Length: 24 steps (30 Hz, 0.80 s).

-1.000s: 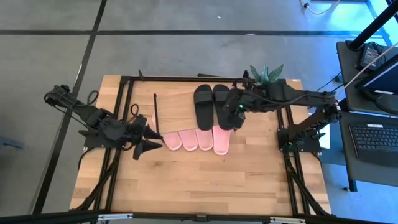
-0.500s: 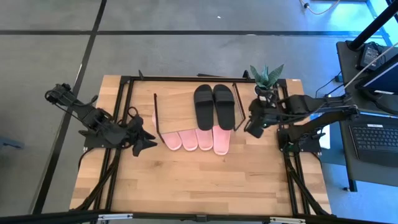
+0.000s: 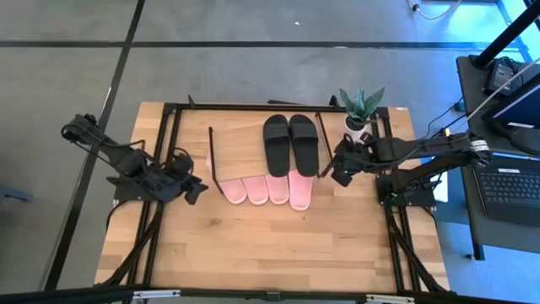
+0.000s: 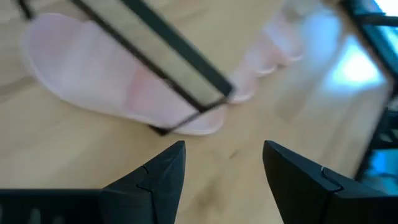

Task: Pick and place slides into the shelf
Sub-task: Adjust the shelf on the table

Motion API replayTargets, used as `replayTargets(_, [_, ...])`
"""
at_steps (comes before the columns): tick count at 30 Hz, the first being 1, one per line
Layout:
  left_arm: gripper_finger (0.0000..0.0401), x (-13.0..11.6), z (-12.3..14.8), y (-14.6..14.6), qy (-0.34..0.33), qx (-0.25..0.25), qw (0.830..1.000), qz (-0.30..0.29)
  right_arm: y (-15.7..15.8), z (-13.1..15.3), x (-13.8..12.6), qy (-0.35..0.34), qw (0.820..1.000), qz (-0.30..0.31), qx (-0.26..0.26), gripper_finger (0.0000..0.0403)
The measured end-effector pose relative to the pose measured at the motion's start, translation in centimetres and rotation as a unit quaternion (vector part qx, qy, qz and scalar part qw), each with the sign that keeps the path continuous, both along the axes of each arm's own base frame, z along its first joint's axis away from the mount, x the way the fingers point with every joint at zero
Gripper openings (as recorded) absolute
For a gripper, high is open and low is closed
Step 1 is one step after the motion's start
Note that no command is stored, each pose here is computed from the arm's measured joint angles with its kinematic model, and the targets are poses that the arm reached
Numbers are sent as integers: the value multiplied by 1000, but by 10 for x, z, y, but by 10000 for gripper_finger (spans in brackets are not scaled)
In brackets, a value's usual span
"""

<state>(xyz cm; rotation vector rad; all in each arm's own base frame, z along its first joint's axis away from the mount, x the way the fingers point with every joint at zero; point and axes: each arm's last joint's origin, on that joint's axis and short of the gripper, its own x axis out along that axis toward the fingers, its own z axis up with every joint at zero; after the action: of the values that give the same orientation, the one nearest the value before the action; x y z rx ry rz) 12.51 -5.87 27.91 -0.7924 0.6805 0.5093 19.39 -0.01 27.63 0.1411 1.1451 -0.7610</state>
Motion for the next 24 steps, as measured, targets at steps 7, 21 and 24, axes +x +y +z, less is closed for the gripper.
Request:
replayTargets(7, [205, 4, -6, 7, 34, 21, 999, 29, 2, -5, 17, -80, 996, 26, 14, 170])
replayTargets(21, [205, 6, -7, 16, 50, 42, 997, 41, 24, 2, 33, -178, 980, 75, 55, 170])
replayTargets(24, [205, 6, -7, 16, 53, 38, 997, 39, 29, 2, 33, -185, 978, 74, 67, 170])
